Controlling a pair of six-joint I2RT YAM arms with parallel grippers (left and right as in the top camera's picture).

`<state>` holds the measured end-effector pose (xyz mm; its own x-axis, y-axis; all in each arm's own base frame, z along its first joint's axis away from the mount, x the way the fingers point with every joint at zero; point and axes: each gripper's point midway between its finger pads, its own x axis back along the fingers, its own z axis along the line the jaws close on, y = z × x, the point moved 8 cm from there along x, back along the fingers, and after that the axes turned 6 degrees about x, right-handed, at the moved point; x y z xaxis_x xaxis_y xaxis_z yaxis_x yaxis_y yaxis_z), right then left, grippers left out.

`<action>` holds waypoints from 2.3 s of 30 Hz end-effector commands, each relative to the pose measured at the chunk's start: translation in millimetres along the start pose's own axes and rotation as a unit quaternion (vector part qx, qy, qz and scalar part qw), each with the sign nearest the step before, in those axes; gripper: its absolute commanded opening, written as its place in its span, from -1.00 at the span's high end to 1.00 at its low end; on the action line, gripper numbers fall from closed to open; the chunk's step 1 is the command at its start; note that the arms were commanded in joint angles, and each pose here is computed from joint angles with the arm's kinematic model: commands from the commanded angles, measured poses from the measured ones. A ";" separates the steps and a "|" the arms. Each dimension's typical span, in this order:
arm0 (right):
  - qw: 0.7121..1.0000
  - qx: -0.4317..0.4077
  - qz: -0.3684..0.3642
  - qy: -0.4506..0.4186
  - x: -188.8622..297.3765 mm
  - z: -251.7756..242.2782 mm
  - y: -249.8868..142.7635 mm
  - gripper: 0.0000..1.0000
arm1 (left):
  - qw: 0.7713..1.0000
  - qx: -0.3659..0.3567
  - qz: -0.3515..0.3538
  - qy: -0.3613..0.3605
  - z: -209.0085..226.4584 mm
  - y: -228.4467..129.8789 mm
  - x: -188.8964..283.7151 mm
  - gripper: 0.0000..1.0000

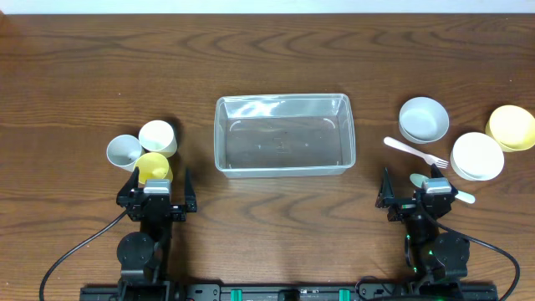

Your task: Pack container

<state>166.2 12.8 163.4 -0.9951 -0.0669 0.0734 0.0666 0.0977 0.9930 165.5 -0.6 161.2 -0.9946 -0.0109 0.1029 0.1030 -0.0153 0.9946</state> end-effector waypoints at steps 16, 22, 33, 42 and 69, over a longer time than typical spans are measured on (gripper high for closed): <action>1.000 0.007 -0.001 0.006 0.3 2.0 -0.2 -0.99 | 1.000 -0.007 0.030 0.008 1.7 -13.3 -1.0 -0.96; 1.000 0.007 -0.001 0.006 0.3 2.0 -0.2 -0.98 | 1.000 -0.007 0.030 0.008 1.7 -13.3 -1.0 -0.96; 1.000 0.007 -0.001 0.007 0.3 2.0 -0.2 -0.99 | 0.999 -0.007 0.030 0.008 1.7 -13.4 -1.0 -0.96; 1.000 0.007 -0.001 0.007 0.3 2.0 -0.2 -0.99 | 1.000 -0.007 0.030 0.008 1.7 -13.3 -1.0 -0.96; 0.994 -0.103 0.028 0.011 -2.8 3.6 -7.8 -0.99 | 0.999 0.040 0.030 0.009 1.7 -13.5 -1.1 -0.96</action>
<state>167.7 13.2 158.6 -0.9919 -0.0704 0.1056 0.1080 -0.0302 0.9937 165.5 -0.6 161.2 -0.9946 -0.0105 0.1033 0.1033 -0.0016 0.9947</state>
